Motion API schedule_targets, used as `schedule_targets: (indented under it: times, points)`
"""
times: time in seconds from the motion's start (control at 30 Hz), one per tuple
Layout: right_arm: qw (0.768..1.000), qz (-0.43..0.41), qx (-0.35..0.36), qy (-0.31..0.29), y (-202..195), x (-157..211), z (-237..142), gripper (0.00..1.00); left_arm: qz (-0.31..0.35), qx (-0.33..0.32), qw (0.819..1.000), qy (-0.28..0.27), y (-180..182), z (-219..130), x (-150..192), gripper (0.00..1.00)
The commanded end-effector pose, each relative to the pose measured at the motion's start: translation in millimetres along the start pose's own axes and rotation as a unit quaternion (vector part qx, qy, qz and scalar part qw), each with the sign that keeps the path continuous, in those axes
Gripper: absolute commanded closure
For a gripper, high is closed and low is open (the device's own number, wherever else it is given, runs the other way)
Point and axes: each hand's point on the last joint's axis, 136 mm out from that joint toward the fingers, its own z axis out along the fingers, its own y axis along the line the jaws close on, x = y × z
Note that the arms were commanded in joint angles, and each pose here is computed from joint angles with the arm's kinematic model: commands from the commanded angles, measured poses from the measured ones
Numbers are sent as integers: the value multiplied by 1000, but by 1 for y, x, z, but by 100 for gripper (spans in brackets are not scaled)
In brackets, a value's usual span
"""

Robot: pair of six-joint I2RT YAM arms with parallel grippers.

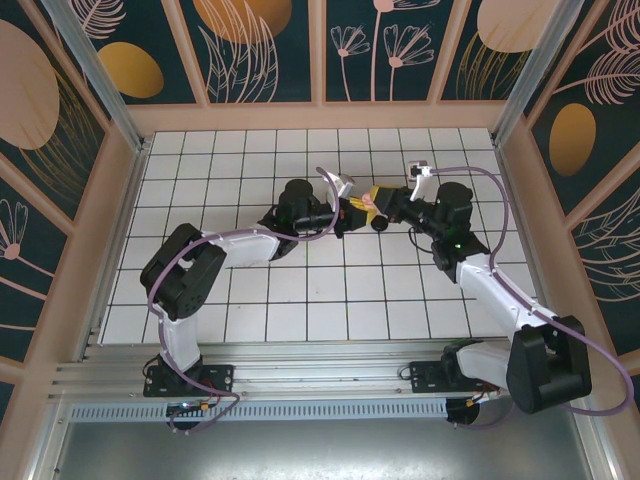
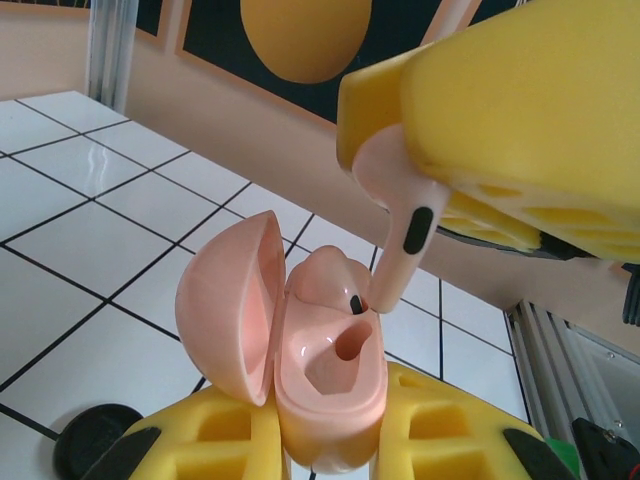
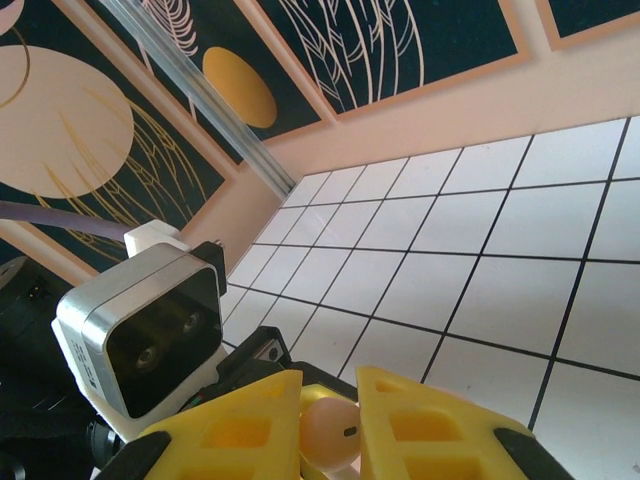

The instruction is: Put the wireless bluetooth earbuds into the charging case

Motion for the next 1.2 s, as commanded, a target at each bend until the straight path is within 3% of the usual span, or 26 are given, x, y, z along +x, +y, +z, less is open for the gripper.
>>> schedule_targets:
  times: [0.0,0.63,1.17]
  points:
    - [999,-24,-4,-33,5,-23,0,82,29,23,999,-18,-20,-4,-20,94]
    - [999,-18,32,-5,-13,-3,-1,83,50,19,998,-46,-28,-11,-44,94]
    - [999,-26,27,-7,-7,-13,1,83,71,-3,997,-27,-22,-11,-40,94]
